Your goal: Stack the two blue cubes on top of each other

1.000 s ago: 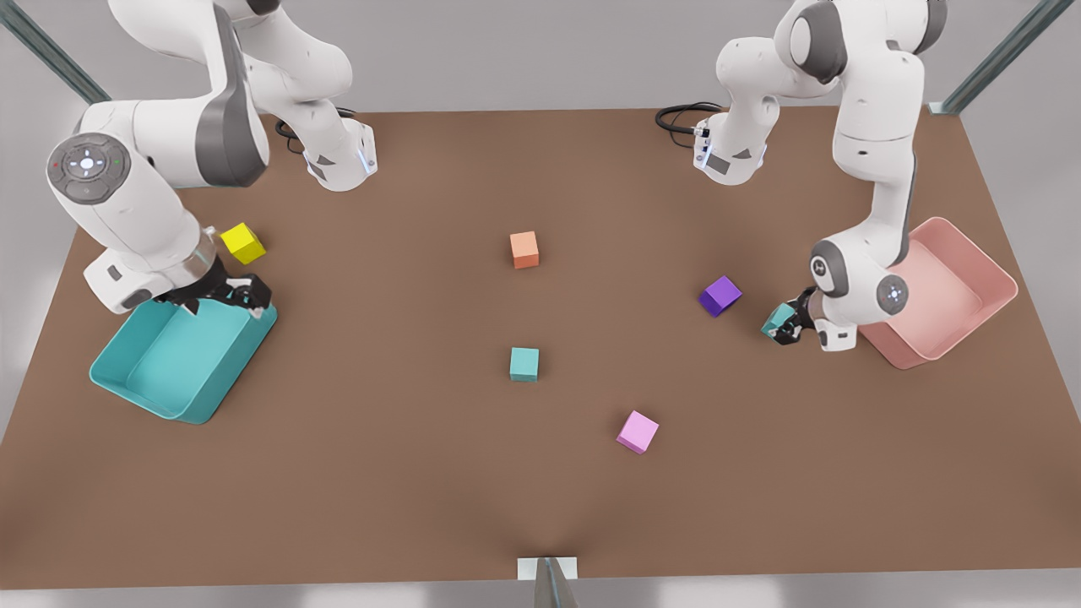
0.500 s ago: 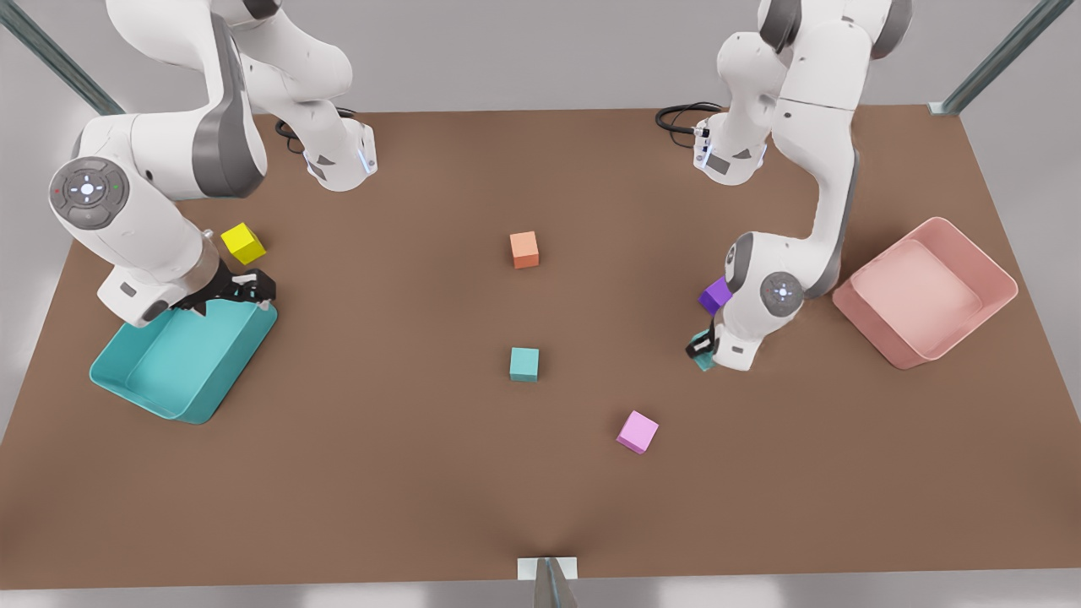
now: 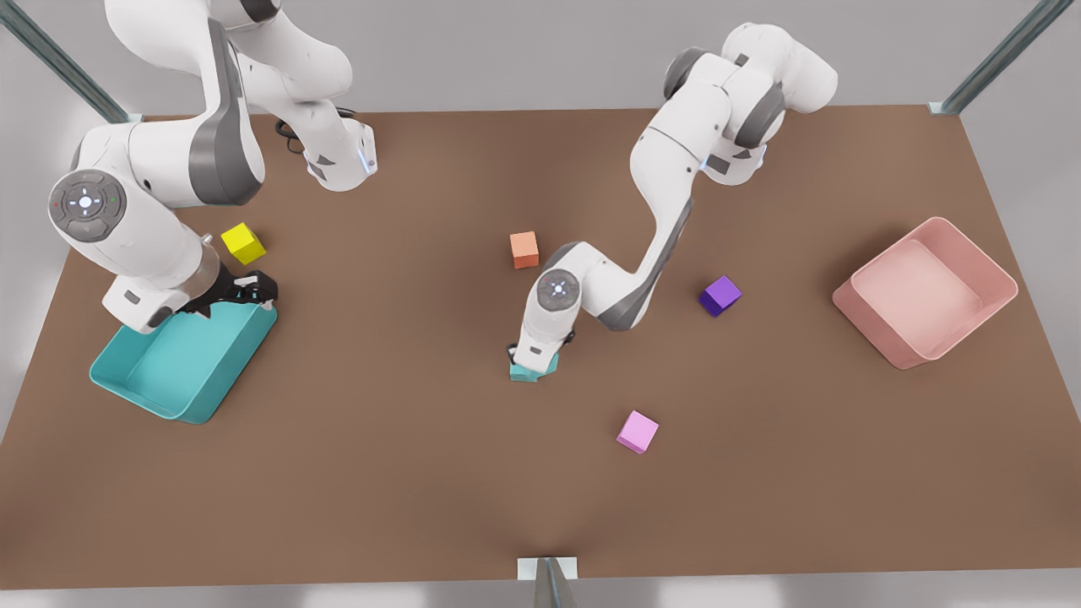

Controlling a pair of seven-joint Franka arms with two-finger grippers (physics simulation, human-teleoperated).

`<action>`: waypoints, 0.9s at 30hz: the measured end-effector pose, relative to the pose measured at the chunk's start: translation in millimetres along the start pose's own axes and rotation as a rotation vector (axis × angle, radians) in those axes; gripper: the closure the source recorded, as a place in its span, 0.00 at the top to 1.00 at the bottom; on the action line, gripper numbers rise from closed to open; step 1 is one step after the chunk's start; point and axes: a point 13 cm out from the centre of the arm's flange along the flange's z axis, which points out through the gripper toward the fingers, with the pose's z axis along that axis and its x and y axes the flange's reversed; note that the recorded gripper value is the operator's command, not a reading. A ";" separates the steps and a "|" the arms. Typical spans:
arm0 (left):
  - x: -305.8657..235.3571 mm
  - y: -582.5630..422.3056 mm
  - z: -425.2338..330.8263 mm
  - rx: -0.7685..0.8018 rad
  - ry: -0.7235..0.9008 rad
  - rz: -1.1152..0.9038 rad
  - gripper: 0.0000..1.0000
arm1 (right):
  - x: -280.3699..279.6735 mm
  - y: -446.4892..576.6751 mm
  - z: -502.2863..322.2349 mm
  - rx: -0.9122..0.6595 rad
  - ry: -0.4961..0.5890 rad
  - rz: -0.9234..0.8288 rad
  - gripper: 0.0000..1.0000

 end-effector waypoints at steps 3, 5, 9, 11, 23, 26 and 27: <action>11.7 1.0 7.8 -0.023 0.018 -0.048 0.50 | 0.0 -2.5 2.3 -0.004 0.004 0.002 1.00; 21.4 -1.8 12.4 -0.032 0.032 -0.072 0.50 | 0.2 -3.7 3.0 -0.011 0.005 0.004 1.00; 22.7 -4.3 18.0 -0.040 0.039 -0.126 0.86 | 1.2 -6.5 6.0 -0.020 0.012 0.008 1.00; 22.7 -3.5 19.5 -0.044 0.042 -0.151 1.00 | 1.3 -5.8 6.3 -0.022 0.012 0.005 1.00; 20.5 -5.3 -19.2 -0.063 0.059 -0.249 1.00 | 1.3 -5.7 6.1 -0.026 0.012 -0.001 1.00; 36.0 -8.6 -44.0 -0.073 0.087 -0.252 1.00 | 1.3 -5.9 5.2 -0.025 0.010 -0.002 1.00; 38.3 -8.0 -60.5 -0.075 0.091 -0.254 1.00 | 1.4 -6.0 4.8 -0.025 0.009 -0.002 1.00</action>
